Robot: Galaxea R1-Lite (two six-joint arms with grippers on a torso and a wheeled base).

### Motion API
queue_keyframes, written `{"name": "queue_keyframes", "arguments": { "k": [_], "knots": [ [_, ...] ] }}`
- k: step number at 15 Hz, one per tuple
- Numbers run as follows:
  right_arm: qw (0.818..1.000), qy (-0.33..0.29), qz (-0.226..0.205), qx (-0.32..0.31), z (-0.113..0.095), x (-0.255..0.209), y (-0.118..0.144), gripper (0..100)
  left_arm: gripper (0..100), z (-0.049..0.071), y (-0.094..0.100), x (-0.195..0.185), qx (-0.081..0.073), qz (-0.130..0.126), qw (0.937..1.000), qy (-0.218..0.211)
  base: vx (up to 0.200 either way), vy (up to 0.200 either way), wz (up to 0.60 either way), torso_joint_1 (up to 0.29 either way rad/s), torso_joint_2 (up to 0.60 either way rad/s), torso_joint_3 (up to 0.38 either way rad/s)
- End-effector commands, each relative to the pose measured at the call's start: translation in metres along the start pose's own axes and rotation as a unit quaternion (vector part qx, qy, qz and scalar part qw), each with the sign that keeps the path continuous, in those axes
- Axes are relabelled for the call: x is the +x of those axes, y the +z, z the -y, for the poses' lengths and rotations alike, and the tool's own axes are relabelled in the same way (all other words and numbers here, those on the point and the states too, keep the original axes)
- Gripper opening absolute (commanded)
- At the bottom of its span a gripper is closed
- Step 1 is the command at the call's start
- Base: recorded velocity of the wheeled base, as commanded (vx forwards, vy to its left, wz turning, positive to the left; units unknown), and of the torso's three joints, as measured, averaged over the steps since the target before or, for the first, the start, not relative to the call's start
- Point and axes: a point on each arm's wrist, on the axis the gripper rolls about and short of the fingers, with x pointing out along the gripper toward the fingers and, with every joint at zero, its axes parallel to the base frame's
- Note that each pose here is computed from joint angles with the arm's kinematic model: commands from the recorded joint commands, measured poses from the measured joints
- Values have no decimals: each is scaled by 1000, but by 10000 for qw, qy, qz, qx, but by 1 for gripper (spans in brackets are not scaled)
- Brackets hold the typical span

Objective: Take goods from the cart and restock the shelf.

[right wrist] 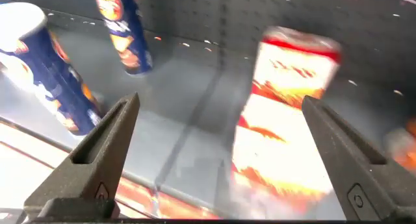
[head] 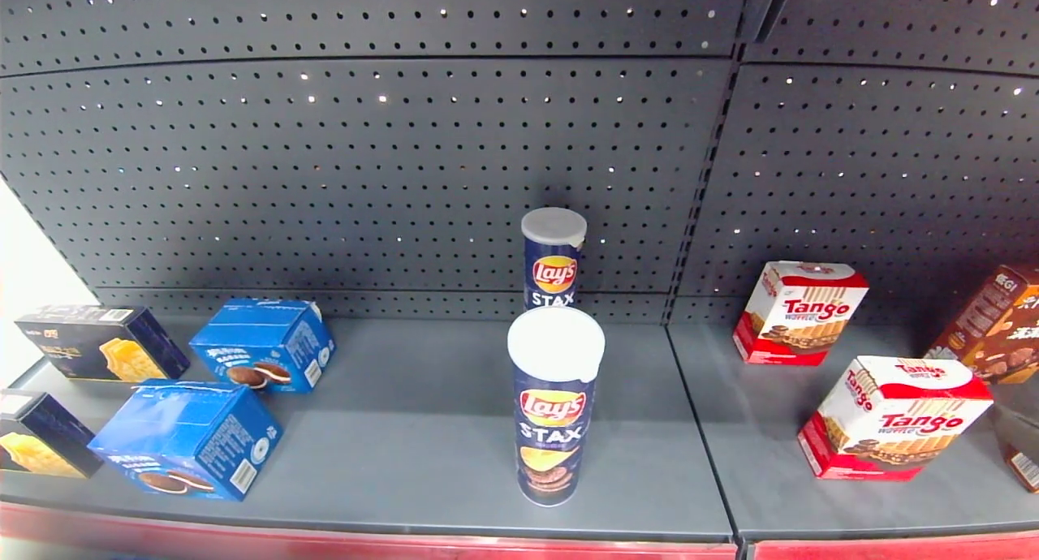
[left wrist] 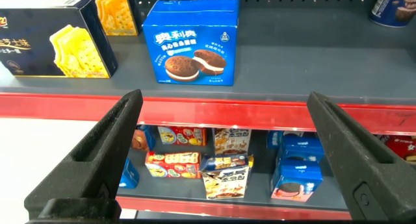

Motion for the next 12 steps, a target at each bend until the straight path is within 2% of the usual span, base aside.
{"name": "queue_keyframes", "arguments": {
  "k": [1,2,6,7,8,9,10,12],
  "knots": [
    [9980,-328,549,-19,0,-48,-5,100,100,0,0,0,-4,2,10000,6,0,0,0,0,0,0],
    [9957,-457,804,-56,-3,-67,-10,100,100,0,0,0,-4,2,10000,-2,0,0,0,0,0,0],
    [9935,-718,880,-68,-6,-82,-36,100,100,0,0,0,-4,2,10000,-9,0,0,0,0,0,0],
    [9926,-824,885,-64,-7,-85,-47,100,100,0,0,0,-4,2,10000,-2,0,0,0,0,0,0],
    [9889,-1217,855,27,-10,-86,-71,100,100,0,0,0,-4,2,10000,6,0,0,0,0,0,0],
    [9879,-1293,848,108,-11,-86,-78,100,100,0,0,0,-4,2,10000,-2,0,0,0,0,0,0],
    [9872,-1386,733,289,-13,-83,-103,100,100,0,0,0,-4,2,10000,-2,0,0,0,0,0,0],
    [9882,-1384,592,270,-12,-77,-120,100,100,0,0,0,-4,2,10000,-2,0,0,0,0,0,0]
  ]
}}
